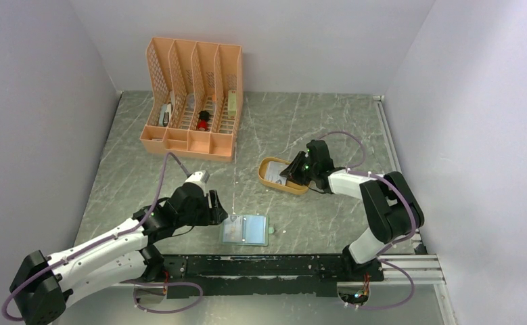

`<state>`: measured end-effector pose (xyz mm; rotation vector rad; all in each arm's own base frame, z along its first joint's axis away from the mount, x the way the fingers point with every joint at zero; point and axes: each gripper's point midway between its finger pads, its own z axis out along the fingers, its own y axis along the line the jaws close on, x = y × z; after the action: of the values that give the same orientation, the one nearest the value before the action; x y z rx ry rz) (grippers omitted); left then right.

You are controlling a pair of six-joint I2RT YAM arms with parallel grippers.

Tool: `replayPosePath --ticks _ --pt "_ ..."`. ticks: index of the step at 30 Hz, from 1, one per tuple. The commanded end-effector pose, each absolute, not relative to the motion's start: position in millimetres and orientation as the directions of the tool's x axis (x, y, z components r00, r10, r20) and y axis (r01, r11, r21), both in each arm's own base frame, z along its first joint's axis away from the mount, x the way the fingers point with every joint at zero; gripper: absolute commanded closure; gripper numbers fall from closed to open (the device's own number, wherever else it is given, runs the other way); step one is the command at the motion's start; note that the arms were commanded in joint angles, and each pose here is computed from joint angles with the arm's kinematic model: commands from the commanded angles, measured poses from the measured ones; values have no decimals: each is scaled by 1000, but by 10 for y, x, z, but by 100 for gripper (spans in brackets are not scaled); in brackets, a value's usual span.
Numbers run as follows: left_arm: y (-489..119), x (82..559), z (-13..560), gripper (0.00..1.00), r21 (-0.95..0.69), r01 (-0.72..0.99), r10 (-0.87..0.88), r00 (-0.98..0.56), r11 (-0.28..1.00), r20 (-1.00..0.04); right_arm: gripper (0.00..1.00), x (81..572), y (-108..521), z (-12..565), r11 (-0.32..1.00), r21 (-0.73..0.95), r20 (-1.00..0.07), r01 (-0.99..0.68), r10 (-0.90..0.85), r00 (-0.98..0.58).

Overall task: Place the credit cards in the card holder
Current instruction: Pick up the credit card from the storage box.

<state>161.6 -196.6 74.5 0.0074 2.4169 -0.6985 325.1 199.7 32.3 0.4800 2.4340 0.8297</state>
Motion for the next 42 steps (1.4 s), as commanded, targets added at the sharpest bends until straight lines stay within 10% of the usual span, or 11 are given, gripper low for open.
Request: replayPosePath --ticks 1,22,42 --pt "-2033 1632 790 36 -513 177 -173 -808 840 -562 75 3197 1933 326 758 631 -359 165 474 -804" --pt "-2020 1626 807 36 -516 177 -178 -805 838 -565 100 3167 2027 714 699 700 -338 145 504 -795" --pt "-2026 1715 1104 36 -509 207 -185 -766 835 -615 100 3041 2155 1662 400 850 -24 343 680 -733"
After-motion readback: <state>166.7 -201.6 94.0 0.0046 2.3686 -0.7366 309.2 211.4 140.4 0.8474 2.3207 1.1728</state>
